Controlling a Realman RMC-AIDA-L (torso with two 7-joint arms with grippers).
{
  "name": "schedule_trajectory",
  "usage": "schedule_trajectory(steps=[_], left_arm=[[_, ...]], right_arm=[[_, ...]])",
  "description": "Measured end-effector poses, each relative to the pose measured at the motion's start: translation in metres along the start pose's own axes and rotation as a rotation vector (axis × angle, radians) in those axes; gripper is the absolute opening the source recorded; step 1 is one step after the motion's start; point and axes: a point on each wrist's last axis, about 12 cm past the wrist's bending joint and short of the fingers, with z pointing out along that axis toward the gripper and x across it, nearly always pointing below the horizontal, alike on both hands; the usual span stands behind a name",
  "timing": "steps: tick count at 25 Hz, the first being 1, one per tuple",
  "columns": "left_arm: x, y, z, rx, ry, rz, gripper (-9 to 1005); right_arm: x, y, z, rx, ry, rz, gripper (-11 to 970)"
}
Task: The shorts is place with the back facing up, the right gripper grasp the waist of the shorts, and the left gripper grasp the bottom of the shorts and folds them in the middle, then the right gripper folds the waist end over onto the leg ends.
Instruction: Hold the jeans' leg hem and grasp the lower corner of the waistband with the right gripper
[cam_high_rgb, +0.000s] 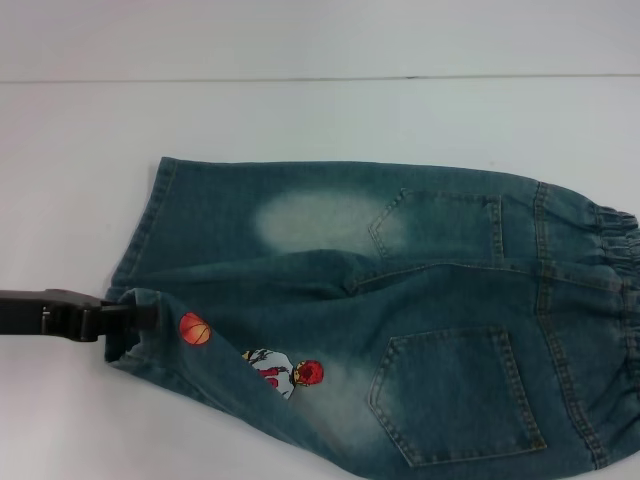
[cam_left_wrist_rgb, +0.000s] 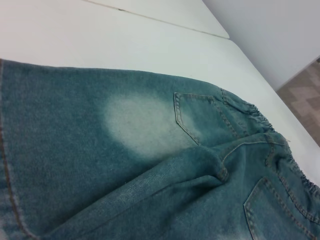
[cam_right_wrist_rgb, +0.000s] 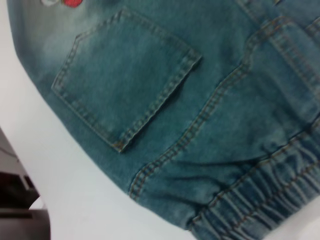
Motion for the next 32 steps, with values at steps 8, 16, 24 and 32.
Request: schedule_trajectory(steps=[8, 16, 24, 32], left_arm=[[-0.002, -0.001, 0.002, 0.003, 0.0, 0.005, 25], [-0.003, -0.001, 0.002, 0.005, -0.001, 0.007, 30], [-0.002, -0.001, 0.003, 0.005, -0.002, 0.004, 34], [-0.001, -0.001, 0.004, 0.003, 0.0, 0.007, 39]], right_arm=[[-0.006, 0.003, 0.014, -0.046, 0.068, -0.022, 870], [-0.013, 0.004, 0.019, -0.048, 0.112, -0.02, 869], [-0.02, 0.006, 0.027, -0.044, 0.11, -0.026, 869], [-0.025, 0.007, 0.029, -0.042, 0.077, -0.056, 869]])
